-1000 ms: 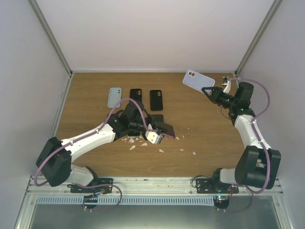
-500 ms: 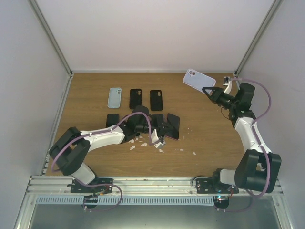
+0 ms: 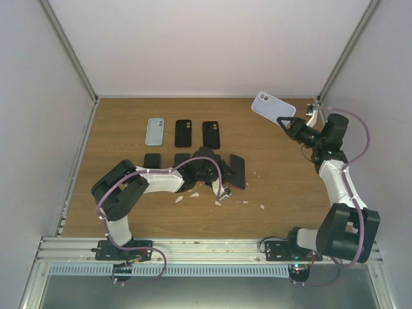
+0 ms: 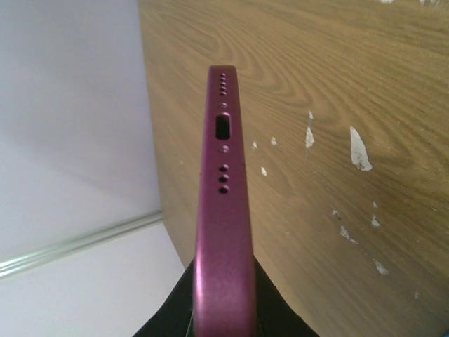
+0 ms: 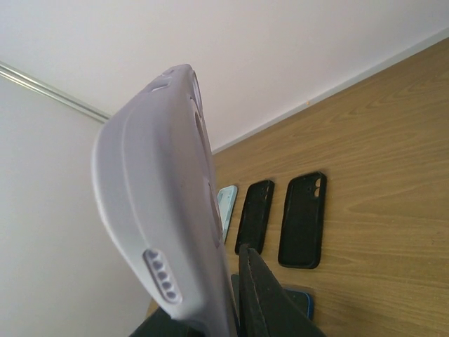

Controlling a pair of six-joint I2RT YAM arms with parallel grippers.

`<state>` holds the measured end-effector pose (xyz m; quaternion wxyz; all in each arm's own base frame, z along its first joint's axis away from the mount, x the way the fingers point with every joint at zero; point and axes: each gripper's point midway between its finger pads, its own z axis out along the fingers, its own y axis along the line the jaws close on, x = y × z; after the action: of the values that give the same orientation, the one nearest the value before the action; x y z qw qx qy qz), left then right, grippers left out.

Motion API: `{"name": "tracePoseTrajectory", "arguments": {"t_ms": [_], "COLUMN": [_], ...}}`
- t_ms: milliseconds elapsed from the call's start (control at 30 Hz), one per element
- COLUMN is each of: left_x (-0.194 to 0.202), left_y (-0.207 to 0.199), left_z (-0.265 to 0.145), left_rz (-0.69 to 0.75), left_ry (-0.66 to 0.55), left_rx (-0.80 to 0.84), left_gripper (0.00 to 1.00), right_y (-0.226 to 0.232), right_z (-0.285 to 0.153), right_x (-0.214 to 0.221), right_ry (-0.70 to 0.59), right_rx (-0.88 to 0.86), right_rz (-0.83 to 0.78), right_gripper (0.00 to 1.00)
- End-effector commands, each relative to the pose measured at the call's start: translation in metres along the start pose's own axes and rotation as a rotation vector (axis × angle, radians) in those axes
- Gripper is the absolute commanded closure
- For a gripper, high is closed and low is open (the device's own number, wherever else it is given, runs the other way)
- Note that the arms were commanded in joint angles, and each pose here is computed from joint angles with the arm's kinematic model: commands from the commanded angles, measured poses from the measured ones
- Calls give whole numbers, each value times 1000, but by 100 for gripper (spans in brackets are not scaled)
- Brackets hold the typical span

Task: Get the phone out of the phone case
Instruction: Place the phone at the center of the board.

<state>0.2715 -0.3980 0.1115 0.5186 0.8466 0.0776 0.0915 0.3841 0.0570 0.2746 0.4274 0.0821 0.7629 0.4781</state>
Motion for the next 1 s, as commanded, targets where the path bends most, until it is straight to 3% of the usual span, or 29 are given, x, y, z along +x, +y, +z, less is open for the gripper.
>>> {"name": "tracePoseTrajectory", "arguments": {"t_ms": [0, 500, 967], "left_x": [20, 32, 34], "left_y": [33, 14, -5], "left_z": [13, 51, 69], "left_rz": [55, -8, -28], "left_ry": [104, 189, 188], "left_rx": [-93, -57, -6], "left_gripper": [91, 90, 85], "right_y": [11, 7, 6], "right_z": [-6, -5, -4], "right_x": [-5, -3, -2], "right_ry": [-20, -23, -20], "right_rx": [-35, -43, -46], "right_rz": [-36, -18, -9], "right_gripper": [100, 100, 99]}}
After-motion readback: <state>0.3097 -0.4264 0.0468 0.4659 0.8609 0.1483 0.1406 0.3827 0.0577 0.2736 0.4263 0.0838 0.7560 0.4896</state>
